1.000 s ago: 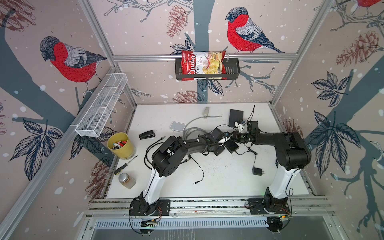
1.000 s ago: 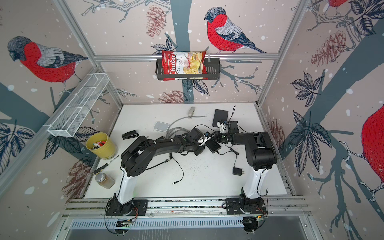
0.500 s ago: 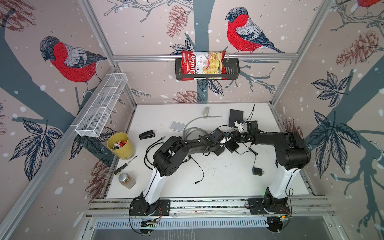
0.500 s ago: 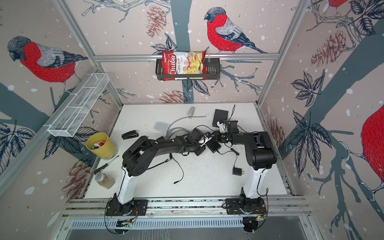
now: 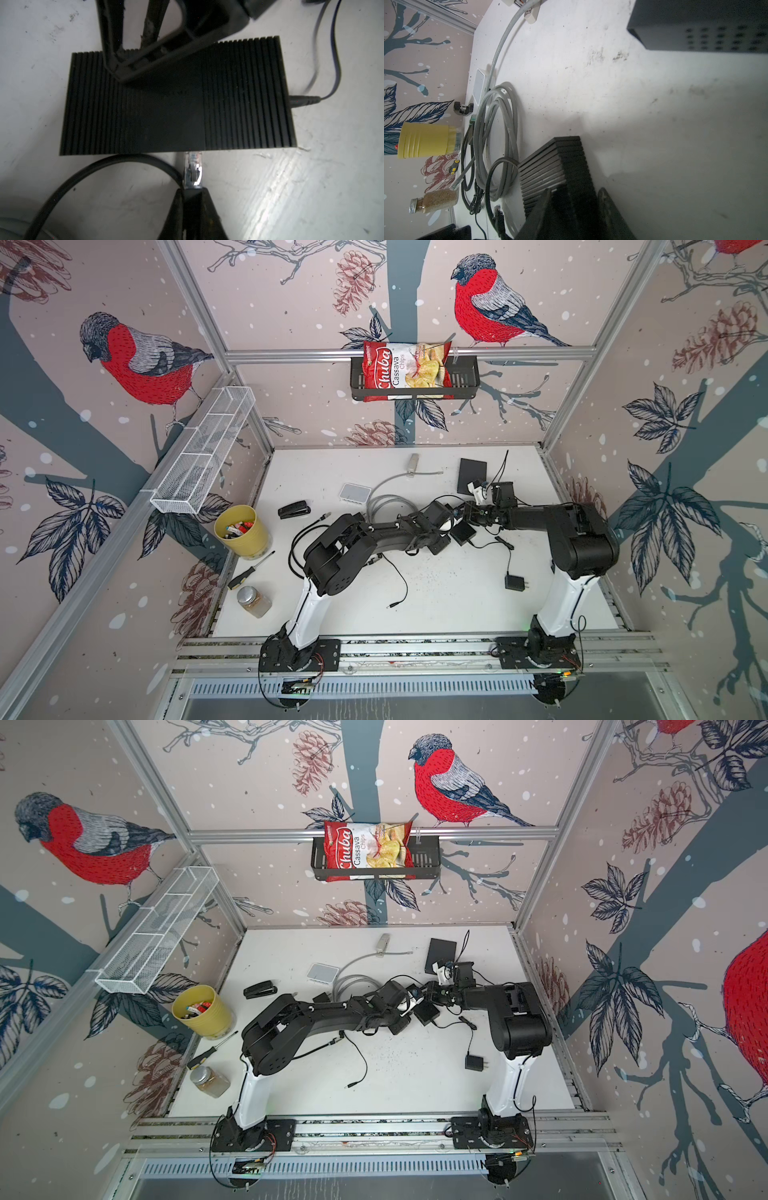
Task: Insert the plug into the switch port
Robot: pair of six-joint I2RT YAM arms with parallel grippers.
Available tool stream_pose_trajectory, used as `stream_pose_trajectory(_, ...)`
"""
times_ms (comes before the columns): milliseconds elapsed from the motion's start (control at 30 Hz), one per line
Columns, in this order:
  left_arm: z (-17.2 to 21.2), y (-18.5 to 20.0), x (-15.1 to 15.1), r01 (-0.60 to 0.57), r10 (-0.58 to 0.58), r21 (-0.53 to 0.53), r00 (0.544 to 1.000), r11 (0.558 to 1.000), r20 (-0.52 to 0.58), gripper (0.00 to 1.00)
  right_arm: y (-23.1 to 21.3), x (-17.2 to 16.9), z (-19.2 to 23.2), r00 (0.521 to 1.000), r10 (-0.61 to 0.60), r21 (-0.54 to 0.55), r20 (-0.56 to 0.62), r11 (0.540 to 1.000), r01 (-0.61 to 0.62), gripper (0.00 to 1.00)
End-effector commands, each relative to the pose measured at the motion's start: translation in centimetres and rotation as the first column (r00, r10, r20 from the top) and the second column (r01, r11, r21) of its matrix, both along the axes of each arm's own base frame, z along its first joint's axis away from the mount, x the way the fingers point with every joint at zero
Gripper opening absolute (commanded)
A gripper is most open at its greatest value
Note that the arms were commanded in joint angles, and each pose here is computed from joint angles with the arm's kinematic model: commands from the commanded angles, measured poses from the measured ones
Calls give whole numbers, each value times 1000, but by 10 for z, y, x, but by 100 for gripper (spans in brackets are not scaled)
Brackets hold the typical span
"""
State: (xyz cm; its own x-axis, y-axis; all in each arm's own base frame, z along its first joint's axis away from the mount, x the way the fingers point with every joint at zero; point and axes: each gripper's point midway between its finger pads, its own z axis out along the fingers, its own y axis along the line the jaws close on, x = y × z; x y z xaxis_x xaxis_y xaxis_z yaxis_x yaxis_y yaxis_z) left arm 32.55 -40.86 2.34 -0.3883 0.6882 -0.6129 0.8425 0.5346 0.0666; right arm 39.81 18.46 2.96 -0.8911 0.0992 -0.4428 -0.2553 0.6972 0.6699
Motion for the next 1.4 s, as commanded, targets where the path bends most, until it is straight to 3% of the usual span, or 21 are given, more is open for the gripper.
stream_pose_trajectory(0, 2, 0, 9, -20, 20, 4, 998, 1000, 52, 7, -5, -15, -19, 997, -4, -62, -76, 998, -1, 37)
stream_pose_trajectory(833, 6, -5, 20, -32, 36, -35, 992, 999, 122, 7, 7, -26, -18, 995, 57, -38, -83, 997, -60, 37)
stream_pose_trajectory(1167, -8, -4, 23, -42, 42, 1, 992, 999, 116, 7, 9, -35, -22, 991, 69, -3, -118, 998, -70, 36)
stream_pose_trajectory(1367, -23, -6, 12, -5, 2, 71, 999, 998, 41, 7, 6, -37, -26, 988, 43, 5, -148, 999, -42, 35)
